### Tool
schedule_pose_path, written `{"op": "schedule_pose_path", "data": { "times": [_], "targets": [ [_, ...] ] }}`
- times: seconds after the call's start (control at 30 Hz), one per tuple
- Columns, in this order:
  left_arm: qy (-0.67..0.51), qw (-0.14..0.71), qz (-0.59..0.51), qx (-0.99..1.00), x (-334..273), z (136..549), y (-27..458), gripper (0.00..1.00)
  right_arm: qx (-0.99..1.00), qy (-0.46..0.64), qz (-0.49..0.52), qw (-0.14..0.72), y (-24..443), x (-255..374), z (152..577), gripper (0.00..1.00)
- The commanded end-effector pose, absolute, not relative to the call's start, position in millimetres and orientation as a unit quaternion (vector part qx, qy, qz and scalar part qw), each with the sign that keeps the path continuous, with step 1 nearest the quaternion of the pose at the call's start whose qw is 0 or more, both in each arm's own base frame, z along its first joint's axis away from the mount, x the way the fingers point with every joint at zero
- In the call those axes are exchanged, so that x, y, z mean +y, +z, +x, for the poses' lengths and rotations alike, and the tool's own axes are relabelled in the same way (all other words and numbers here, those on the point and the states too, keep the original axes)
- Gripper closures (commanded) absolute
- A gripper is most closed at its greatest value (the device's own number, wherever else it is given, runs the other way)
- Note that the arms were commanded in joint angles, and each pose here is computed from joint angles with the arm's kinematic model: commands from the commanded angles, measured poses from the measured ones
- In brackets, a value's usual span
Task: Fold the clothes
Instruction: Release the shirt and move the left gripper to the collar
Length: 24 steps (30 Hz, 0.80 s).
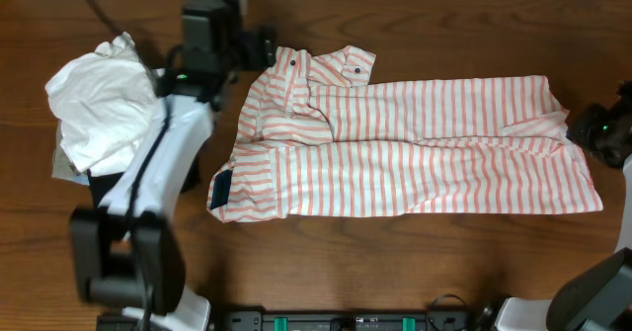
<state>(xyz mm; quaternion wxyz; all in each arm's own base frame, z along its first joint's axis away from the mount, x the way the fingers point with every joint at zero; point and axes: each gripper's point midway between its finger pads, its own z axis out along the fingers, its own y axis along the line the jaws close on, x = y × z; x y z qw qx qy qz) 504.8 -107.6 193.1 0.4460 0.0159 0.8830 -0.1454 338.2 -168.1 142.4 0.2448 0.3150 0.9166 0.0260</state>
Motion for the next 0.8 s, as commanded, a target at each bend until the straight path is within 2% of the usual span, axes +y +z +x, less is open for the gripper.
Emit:
{"op": "schedule_pose_path", "data": {
  "times": [0.0,0.13,0.27,0.53,0.77],
  "targets": [
    [-0.173,0.403,0.051,0.897,-149,509,138,0.18,0.925,0.034,0.294,0.239,138,-158,342,0.67],
    [-0.172,0.384,0.073,0.904,-179,513,91,0.21,0.926,0.034,0.293,0.235,137,-156,340,0.67],
    [-0.117,0.381,0.054,0.916,-167,519,63,0.25,0.929,0.035,0.291,0.228,136,-155,337,0.67],
    [-0.103,0.363,0.051,0.925,-164,517,40,0.26,0.929,0.035,0.291,0.228,136,-155,337,0.67],
    [-0.101,0.356,0.051,0.928,-163,516,30,0.31,0.929,0.037,0.291,0.228,136,-154,337,0.67]
  ]
}}
